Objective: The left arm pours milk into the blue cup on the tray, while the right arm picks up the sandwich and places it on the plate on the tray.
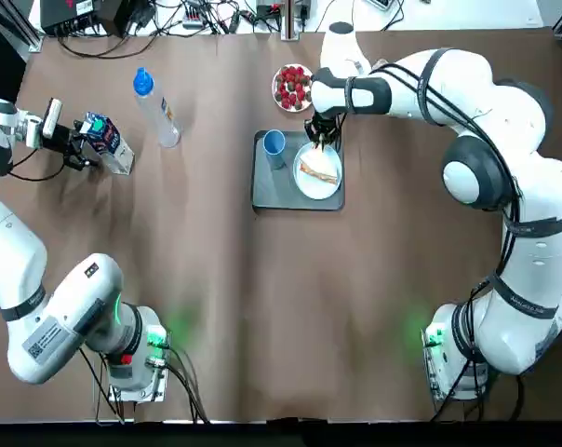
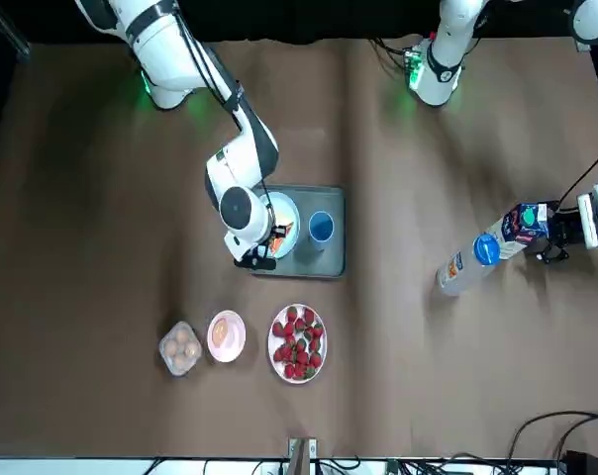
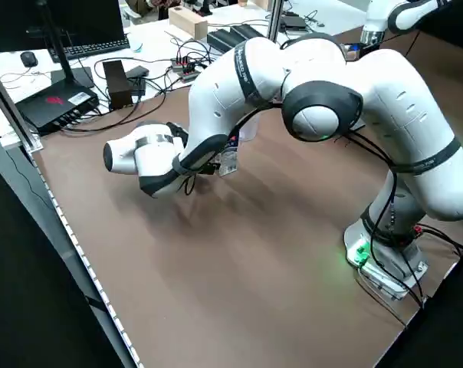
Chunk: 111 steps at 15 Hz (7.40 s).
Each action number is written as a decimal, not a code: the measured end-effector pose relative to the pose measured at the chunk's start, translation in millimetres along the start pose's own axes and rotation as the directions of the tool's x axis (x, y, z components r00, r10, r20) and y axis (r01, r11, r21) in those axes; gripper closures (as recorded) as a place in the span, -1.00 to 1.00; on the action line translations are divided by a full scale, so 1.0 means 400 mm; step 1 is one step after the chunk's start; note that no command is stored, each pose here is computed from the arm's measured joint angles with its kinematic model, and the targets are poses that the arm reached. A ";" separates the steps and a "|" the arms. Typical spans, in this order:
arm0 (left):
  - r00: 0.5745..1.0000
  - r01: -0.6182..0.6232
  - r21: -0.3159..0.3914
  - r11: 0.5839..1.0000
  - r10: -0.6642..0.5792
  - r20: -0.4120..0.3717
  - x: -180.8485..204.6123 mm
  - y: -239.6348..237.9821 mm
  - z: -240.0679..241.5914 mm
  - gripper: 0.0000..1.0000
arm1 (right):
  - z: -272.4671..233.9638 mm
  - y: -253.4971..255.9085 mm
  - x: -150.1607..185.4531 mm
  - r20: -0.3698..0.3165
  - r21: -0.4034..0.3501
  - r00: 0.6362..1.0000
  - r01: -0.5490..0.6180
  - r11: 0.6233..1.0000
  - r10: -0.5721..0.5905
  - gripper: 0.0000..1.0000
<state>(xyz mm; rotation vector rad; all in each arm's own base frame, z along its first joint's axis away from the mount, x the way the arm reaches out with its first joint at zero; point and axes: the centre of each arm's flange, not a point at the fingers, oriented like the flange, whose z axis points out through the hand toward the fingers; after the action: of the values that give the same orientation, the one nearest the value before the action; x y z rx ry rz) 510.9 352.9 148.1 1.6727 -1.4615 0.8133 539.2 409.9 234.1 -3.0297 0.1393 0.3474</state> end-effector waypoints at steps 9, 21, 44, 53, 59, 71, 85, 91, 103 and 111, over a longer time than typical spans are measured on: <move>0.997 -0.016 0.040 0.999 0.020 -0.079 0.001 -0.018 0.045 -0.99 | -0.007 0.008 0.012 -0.009 0.001 1.000 -0.007 1.000 0.007 0.02; 0.982 -0.041 -0.017 0.999 0.037 -0.186 0.050 -0.030 0.172 -0.99 | -0.392 0.323 0.165 -0.032 0.018 0.995 0.092 0.996 -0.092 0.02; 0.985 -0.106 -0.050 0.993 0.112 0.135 0.764 -0.019 -0.136 -0.15 | -1.101 0.893 -0.123 -0.234 -0.065 0.952 0.187 0.980 -0.197 -1.00; 0.851 0.091 -0.046 0.995 -0.054 0.523 1.342 0.074 0.179 -0.12 | -1.093 0.908 -0.115 -0.238 -0.063 0.953 0.176 0.982 -0.186 -1.00; 0.723 0.101 0.035 0.994 -0.097 0.684 1.381 0.101 0.571 -0.10 | -1.092 0.911 -0.114 -0.238 -0.072 0.953 0.173 0.982 -0.186 -1.00; 0.448 -0.010 0.084 0.996 -0.070 0.891 1.331 0.161 1.083 -0.10 | -1.095 0.915 -0.110 -0.248 -0.123 0.950 0.166 0.978 -0.192 -1.00; 0.288 -0.107 0.099 0.989 -0.065 0.956 1.286 0.213 1.326 -0.07 | -1.090 0.919 -0.109 -0.242 -0.122 0.952 0.163 0.979 -0.189 -1.00; 0.306 -0.122 0.106 0.987 -0.064 0.950 1.321 0.205 1.335 -0.07 | -1.088 0.918 -0.109 -0.244 -0.116 0.956 0.141 0.983 -0.166 -1.00; 0.311 -0.101 0.184 0.978 -0.145 0.939 1.411 0.123 1.239 -0.07 | -1.080 0.910 -0.118 -0.212 -0.117 0.963 0.147 0.982 -0.169 -1.00; 0.490 0.151 0.178 0.972 -0.230 0.841 1.477 0.044 0.589 -0.12 | -1.082 0.915 -0.117 -0.215 -0.117 0.963 0.142 0.983 -0.164 -1.00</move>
<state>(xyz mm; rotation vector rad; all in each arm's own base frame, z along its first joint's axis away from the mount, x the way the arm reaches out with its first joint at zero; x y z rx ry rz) 574.2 -150.6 531.7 2.4302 -1.8064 -0.2026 552.7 7.9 636.1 -3.1442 -0.1012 0.0000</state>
